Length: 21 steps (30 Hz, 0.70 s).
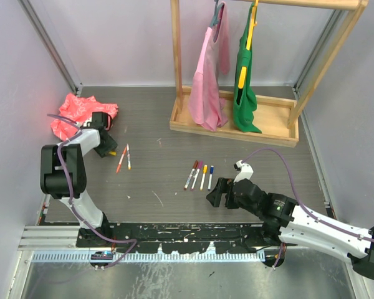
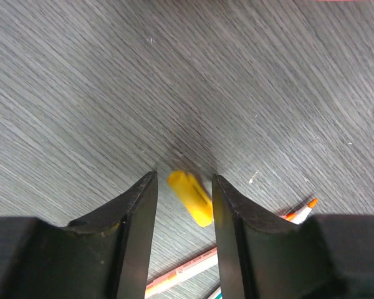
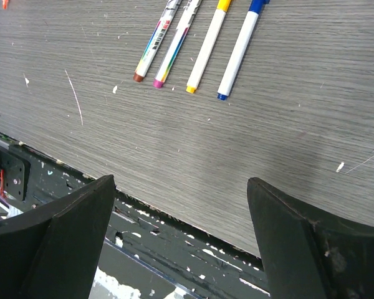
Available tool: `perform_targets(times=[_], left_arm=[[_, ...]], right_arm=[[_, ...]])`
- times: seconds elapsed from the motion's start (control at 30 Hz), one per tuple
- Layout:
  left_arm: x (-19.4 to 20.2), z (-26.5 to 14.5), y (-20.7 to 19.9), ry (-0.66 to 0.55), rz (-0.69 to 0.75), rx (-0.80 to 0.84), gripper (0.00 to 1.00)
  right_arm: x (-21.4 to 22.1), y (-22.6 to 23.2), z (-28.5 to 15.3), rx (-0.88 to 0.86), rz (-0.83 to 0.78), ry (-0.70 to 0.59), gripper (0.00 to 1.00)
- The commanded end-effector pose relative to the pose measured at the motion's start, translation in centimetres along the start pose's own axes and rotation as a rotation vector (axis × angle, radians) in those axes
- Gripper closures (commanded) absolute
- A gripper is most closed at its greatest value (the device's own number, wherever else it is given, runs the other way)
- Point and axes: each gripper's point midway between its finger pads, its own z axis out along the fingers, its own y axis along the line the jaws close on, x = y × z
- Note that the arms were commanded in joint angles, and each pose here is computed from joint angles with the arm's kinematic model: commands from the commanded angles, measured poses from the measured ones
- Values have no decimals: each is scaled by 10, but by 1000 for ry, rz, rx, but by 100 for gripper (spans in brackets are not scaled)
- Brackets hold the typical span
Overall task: Insert the pens into the pen caps
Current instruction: Pick up the pen cap from the center of the board.
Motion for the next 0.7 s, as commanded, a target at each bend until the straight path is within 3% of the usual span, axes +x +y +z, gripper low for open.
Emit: perform_targets(times=[0.0,0.4,0.67], left_arm=[[-15,3,-2,-51,-30,3,63],[-14,-4,-8,-44,-15,64,91],[-25,-60,-31,-93,9,260,95]], right_arm=[[-9,5,-1,-3,8,-31,8],[-9,5,-2,-6,8,-29,9],[-11,5,-2,-6,11,-39,8]])
